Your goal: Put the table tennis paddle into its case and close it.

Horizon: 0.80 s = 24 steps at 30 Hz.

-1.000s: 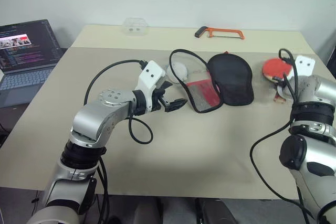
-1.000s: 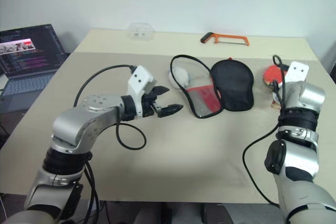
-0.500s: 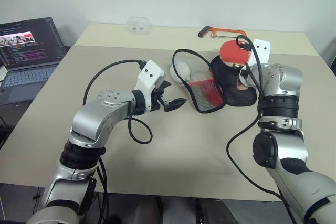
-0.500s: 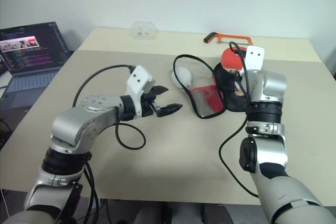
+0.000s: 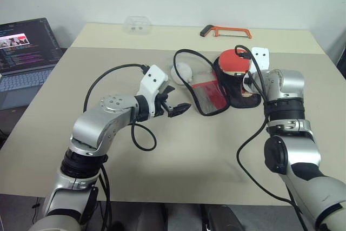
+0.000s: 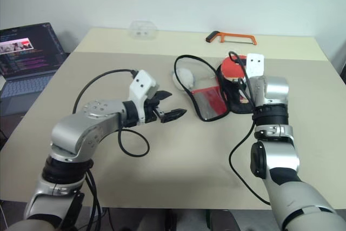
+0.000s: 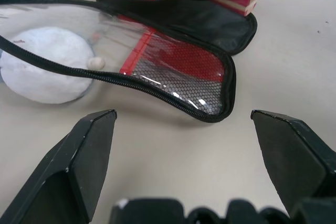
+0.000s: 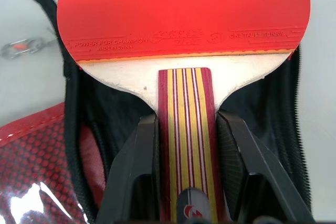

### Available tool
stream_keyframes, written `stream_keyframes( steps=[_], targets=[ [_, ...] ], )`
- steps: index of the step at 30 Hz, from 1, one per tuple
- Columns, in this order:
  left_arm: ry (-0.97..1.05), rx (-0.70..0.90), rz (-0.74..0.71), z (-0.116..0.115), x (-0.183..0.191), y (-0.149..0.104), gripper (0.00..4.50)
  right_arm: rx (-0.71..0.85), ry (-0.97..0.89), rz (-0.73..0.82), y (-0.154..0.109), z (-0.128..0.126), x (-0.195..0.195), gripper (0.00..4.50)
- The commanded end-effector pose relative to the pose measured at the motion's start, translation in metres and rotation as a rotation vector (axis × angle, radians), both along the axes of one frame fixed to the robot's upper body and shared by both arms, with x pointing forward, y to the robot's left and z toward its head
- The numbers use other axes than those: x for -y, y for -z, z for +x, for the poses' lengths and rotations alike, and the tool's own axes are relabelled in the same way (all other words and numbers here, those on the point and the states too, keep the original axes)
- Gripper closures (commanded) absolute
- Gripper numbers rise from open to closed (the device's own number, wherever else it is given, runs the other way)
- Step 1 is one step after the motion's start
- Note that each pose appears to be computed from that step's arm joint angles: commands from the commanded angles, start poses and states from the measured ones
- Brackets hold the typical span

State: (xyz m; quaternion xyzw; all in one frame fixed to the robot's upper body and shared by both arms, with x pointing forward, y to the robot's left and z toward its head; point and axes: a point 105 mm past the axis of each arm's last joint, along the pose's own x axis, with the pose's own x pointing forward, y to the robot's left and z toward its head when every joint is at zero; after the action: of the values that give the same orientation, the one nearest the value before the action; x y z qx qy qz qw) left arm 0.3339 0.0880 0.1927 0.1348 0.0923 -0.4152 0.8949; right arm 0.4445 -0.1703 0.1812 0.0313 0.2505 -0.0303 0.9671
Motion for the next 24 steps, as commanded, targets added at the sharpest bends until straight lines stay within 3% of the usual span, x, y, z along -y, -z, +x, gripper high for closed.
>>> stream_keyframes(
  steps=[1, 24],
  targets=[
    [0.005, 0.057, -0.011, -0.004, 0.001, -0.014, 0.0, 0.083, -0.001, -0.014, -0.019, 0.005, 0.001, 3.4],
    [-0.02, 0.054, 0.009, -0.005, -0.005, -0.014, 0.0, 0.007, -0.025, -0.019, 0.013, 0.007, 0.015, 3.4]
  ],
)
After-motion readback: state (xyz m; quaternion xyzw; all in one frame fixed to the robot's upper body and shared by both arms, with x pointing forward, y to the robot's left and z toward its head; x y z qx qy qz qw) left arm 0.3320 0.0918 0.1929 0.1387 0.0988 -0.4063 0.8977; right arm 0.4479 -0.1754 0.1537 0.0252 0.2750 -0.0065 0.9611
